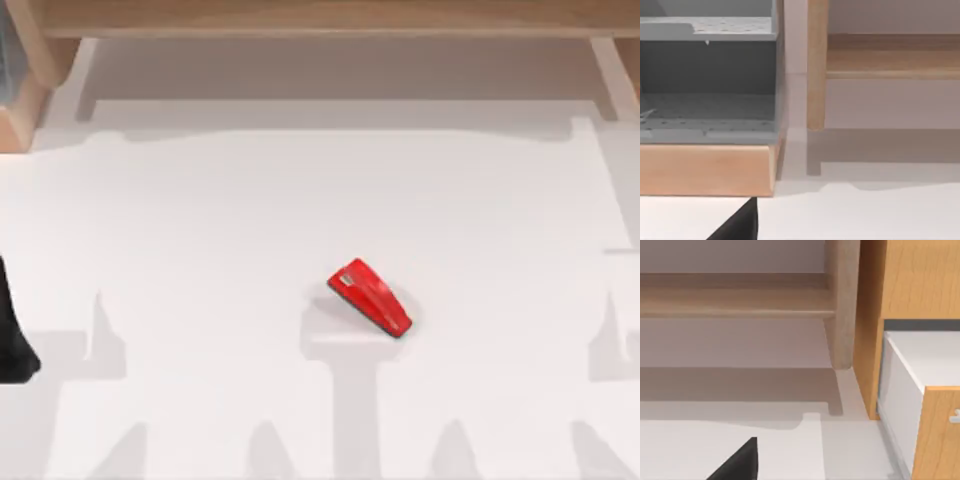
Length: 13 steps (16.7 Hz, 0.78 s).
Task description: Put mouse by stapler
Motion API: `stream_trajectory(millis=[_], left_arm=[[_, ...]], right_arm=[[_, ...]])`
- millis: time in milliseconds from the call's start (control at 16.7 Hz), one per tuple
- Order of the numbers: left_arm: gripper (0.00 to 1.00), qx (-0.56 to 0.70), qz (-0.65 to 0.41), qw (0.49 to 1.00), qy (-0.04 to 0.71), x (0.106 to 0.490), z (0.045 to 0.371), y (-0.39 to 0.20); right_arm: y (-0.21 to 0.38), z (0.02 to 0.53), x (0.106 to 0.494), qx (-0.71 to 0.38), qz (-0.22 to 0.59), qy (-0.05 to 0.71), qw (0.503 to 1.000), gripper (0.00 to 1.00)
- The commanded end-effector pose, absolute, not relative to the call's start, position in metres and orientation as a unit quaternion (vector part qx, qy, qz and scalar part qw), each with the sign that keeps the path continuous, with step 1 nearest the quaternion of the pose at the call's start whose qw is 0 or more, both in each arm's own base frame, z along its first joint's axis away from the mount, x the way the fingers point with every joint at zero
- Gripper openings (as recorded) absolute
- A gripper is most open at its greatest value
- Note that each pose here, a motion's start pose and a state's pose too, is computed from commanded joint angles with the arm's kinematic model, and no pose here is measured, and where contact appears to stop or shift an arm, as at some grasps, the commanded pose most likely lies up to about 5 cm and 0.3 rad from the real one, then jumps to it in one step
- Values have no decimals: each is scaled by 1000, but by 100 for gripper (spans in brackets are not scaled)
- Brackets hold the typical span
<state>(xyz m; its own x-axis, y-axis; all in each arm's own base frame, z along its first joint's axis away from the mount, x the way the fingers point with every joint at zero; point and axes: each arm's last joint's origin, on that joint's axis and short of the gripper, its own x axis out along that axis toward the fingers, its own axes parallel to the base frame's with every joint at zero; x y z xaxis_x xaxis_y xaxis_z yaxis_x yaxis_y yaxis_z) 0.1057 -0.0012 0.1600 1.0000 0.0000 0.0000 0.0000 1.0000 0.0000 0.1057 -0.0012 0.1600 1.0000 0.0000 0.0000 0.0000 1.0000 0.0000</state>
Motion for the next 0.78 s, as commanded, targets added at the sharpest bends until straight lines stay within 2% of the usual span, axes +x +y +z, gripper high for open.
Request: stream_trajectory(millis=[360,600,780], left_arm=[[100,0,0,1000,0,106,160,-1],[100,0,0,1000,0,106,160,-1],[100,0,0,1000,0,106,160,-1]], right_arm=[[-3,180,106,-2,-7,21,1000,100],[-6,229,114,-6,-25,78,997,100],[-12,274,135,-7,-44,145,988,100]])
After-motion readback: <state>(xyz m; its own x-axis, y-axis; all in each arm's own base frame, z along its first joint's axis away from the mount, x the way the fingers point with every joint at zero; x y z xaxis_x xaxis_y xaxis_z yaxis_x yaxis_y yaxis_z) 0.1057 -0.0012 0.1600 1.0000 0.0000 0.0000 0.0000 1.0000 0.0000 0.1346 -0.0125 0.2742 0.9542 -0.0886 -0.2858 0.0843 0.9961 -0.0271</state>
